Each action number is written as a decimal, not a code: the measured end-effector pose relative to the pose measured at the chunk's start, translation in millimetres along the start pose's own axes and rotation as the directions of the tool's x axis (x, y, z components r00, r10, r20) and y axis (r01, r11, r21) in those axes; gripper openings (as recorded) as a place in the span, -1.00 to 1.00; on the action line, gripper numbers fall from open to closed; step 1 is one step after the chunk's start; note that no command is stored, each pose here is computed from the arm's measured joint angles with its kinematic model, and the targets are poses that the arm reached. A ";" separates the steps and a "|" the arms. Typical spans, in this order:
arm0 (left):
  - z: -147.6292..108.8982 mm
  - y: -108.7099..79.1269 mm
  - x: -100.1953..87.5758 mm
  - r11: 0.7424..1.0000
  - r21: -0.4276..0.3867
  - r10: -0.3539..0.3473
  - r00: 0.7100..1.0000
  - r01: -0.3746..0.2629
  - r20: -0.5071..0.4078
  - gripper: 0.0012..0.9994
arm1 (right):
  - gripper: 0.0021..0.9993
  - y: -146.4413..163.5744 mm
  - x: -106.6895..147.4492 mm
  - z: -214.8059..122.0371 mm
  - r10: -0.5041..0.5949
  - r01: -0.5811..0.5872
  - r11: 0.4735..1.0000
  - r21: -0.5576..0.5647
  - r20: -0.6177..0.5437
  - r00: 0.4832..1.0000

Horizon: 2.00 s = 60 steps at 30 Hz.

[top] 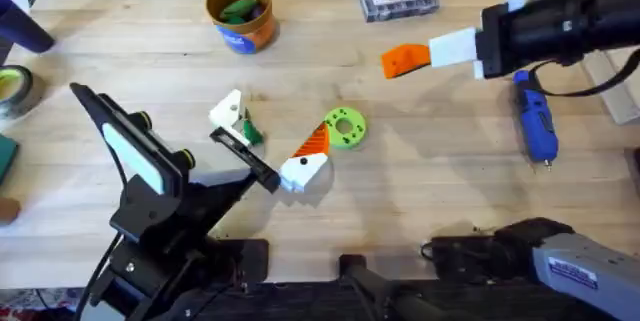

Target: Pick up the gripper from the table and insert it into the empty holder that is missing its gripper. Then pick up a screw, insert it into the mounting hole, and use the screwdriver to tighten it. Finally, clean up the table by picking up the vegetable and placing it into the bucket.

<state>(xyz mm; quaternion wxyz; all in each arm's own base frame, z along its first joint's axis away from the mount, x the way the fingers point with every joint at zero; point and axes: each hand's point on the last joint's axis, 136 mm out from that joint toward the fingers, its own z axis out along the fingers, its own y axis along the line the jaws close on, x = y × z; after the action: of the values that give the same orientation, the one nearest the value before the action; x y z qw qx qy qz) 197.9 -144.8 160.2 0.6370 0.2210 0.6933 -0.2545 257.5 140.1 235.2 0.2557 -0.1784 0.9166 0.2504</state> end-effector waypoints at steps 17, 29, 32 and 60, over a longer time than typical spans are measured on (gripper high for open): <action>0.0 0.0 0.0 1.000 0.000 0.000 1.000 0.000 0.000 0.99 | -0.98 36.8 1.3 26.3 0.086 -0.118 0.944 -0.309 -0.117 0.989; -0.4 -11.9 -0.2 0.998 0.069 0.001 1.000 -0.001 -0.001 0.99 | -0.98 39.5 0.7 71.1 0.159 -0.272 0.841 -0.468 -0.266 0.951; -0.8 -16.4 -0.3 0.995 0.095 0.001 1.000 -0.001 0.000 0.99 | -0.98 45.4 -3.4 77.0 0.166 -0.301 0.787 -0.538 -0.285 0.944; -1.5 -22.7 -0.6 0.987 0.131 -0.094 0.995 0.095 -0.013 0.99 | -0.98 101.2 12.8 126.5 0.098 -0.493 0.475 -0.729 -0.513 0.853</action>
<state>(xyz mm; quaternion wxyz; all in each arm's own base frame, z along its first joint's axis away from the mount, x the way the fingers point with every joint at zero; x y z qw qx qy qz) 182.5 -161.4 162.5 0.6060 0.2303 0.6867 -0.3290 249.2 289.2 171.2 -0.1050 -0.1608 0.7281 0.6580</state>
